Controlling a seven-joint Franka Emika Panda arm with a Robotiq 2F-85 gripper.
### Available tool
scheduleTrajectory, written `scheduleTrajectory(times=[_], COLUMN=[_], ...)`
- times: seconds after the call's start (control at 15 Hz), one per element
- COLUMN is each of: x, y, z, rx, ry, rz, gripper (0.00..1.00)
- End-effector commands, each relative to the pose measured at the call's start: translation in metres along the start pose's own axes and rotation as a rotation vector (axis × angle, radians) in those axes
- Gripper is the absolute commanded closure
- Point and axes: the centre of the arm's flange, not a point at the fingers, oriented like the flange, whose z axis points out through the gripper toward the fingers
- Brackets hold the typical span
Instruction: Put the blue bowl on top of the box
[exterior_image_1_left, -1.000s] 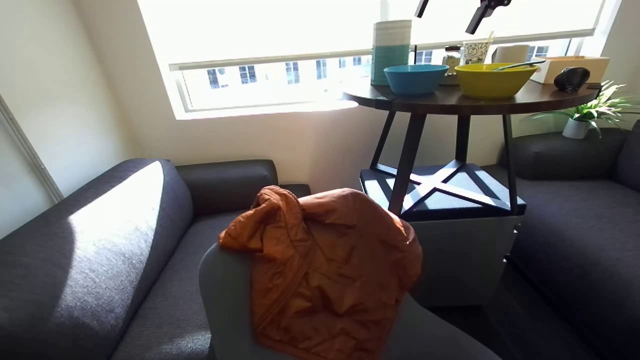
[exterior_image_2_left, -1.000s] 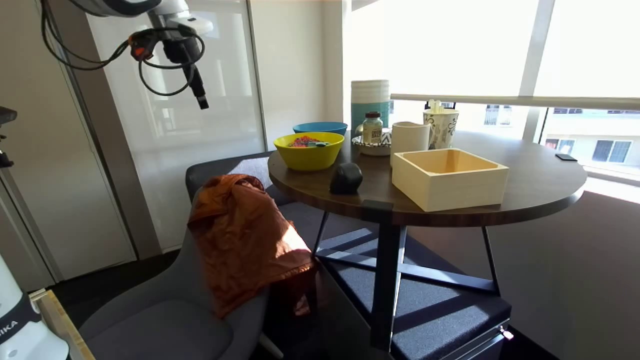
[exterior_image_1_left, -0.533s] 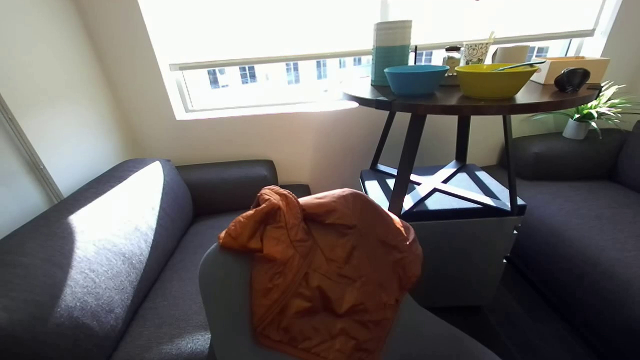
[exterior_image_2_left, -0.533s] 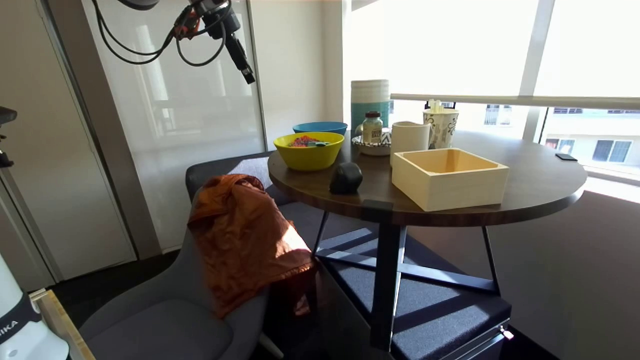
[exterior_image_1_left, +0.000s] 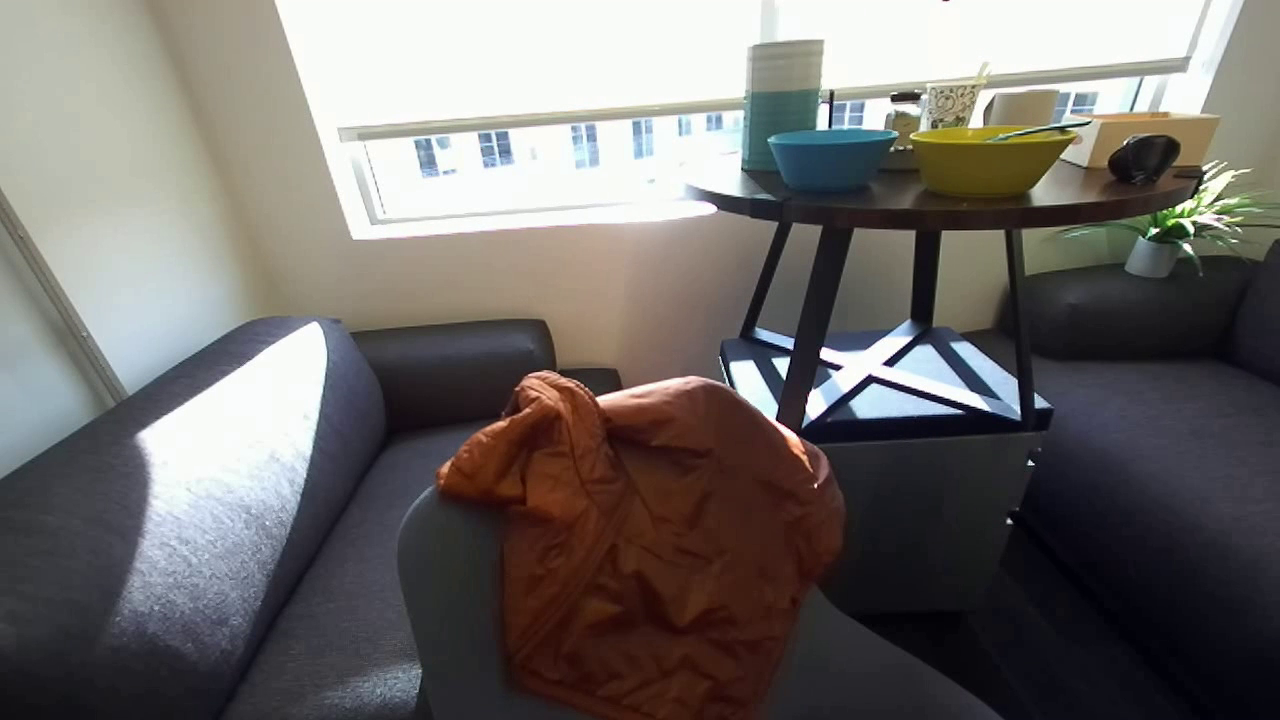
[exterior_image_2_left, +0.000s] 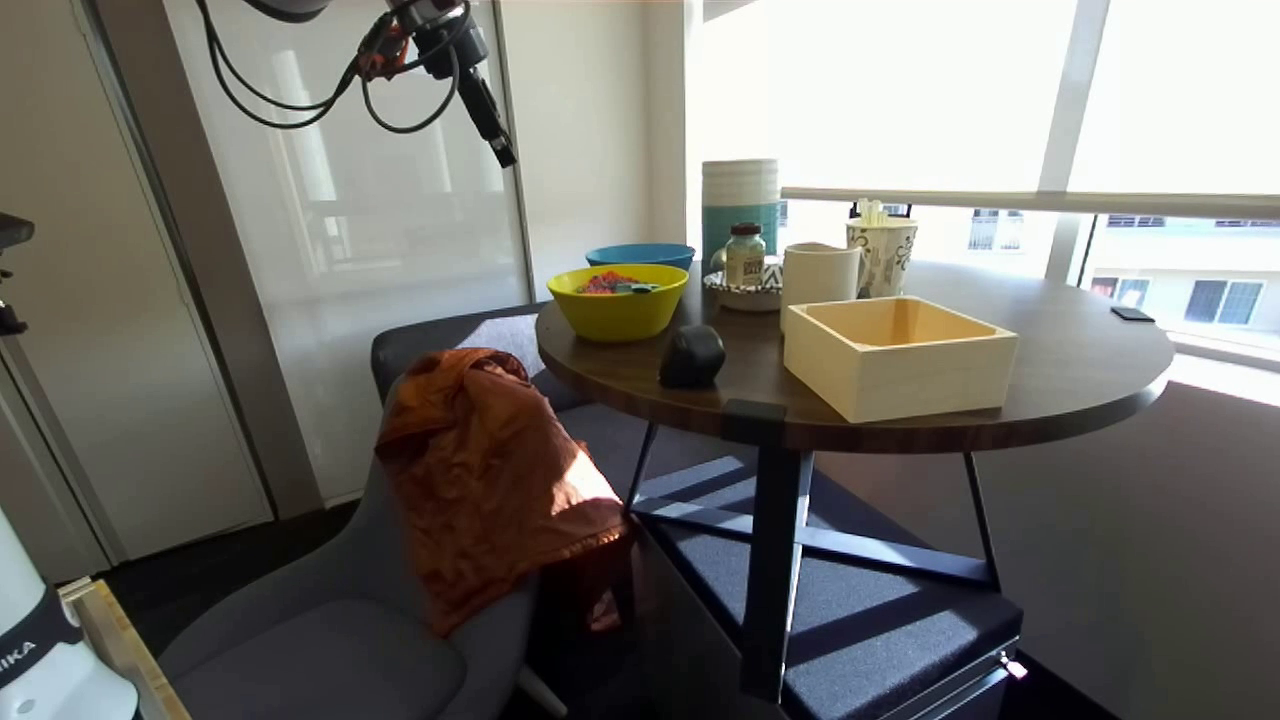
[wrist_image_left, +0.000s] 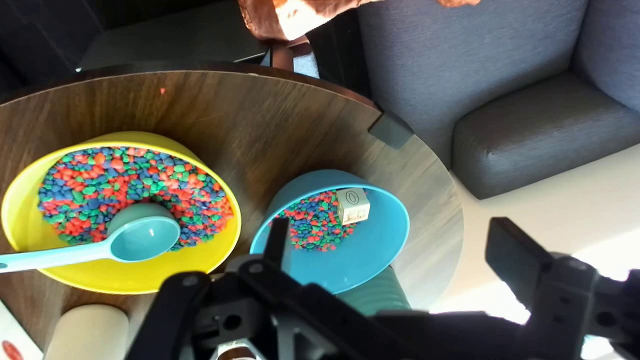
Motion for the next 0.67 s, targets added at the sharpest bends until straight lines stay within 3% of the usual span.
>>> scheduleTrajectory(times=[0.0, 0.27, 0.4, 0.6], x=[0.000, 0.014, 0.018, 0.035], y=[0.000, -0.026, -0.046, -0.074], z=[0.000, 0.015, 0.033, 0.048], rx=[0.000, 0.000, 0.009, -0.058], ry=[0.000, 0.012, 0.033, 0.098], rz=[0.000, 0.043, -0.062, -0.240], gripper=[0.00, 0.00, 0.00, 0.00])
